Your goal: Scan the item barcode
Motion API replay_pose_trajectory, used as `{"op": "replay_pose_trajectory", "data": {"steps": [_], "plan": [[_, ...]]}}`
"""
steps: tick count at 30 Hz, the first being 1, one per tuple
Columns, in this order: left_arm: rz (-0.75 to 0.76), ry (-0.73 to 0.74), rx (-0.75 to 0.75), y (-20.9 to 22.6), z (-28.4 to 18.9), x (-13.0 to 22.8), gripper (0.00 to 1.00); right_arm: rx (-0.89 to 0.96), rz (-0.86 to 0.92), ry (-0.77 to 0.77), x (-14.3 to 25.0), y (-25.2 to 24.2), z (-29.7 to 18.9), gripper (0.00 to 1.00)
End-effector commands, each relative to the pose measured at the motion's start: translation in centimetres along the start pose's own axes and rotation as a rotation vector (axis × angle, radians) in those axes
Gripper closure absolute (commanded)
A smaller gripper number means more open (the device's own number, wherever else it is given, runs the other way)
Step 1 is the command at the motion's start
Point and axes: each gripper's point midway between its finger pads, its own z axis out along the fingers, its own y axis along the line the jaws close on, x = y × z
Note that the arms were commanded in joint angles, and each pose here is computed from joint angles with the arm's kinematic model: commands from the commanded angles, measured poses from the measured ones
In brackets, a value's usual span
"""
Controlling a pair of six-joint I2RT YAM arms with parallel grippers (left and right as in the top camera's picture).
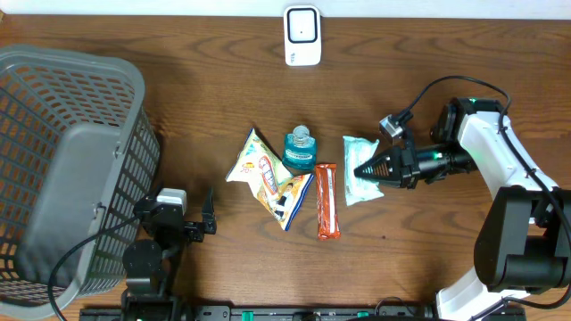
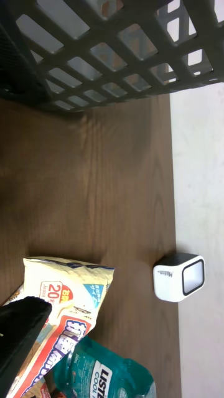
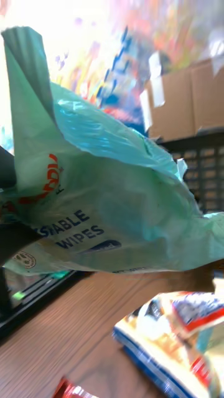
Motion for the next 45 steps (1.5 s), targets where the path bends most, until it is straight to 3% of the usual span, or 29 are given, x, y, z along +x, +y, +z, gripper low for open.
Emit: {"op": "replay_pose_trajectory", "data": {"steps": [1, 13, 16, 20, 25, 29, 31, 34, 39, 45], "plan": [[-0.010, 0.038, -0.003, 0.1, 0.2, 1.6, 0.02, -0.102, -0.039, -0.094, -1.3, 2.1, -0.3, 0.99], [-0.010, 0.038, -0.003, 0.1, 0.2, 1.6, 0.02, -0.093, -0.079, -0.090, -1.2, 1.9, -0.3, 0.99], [-0.010, 0.038, -0.003, 0.1, 0.2, 1.6, 0.02, -0.097, -0.221, -0.107, -1.4, 2.1, -0.4, 0.99], [-0.010, 0.038, -0.003, 0.1, 0.2, 1.6, 0.02, -0.048, -0.580, -0.102, -1.4, 1.3, -0.5, 0.99], [-0.010, 0.038, -0.003, 0.1, 0.2, 1.6, 0.02, -0.048, -0.855, -0.176, -3.8, 1.1, -0.9, 0.99], [-0.010, 0.038, -0.003, 0.1, 0.2, 1.6, 0.02, 0.002, -0.893, -0.169, -6.7, -0.1, -0.8, 0.99], [-0.010, 0.038, -0.003, 0.1, 0.2, 1.6, 0.02, 0.172, -0.811, -0.149, -9.9, -2.5, -0.4, 0.99], [-0.010, 0.038, -0.003, 0.1, 0.2, 1.6, 0.02, 0.440, -0.705, -0.241, -14.8, -4.9, -0.4, 0.99], [-0.010, 0.038, -0.003, 0.1, 0.2, 1.6, 0.02, 0.545, -0.838, -0.329, -18.5, -2.7, 2.4, 0.99], [-0.010, 0.038, -0.003, 0.1, 0.2, 1.6, 0.02, 0.873, -0.947, -0.462, -22.8, -2.1, 3.6, 0.99]]}}
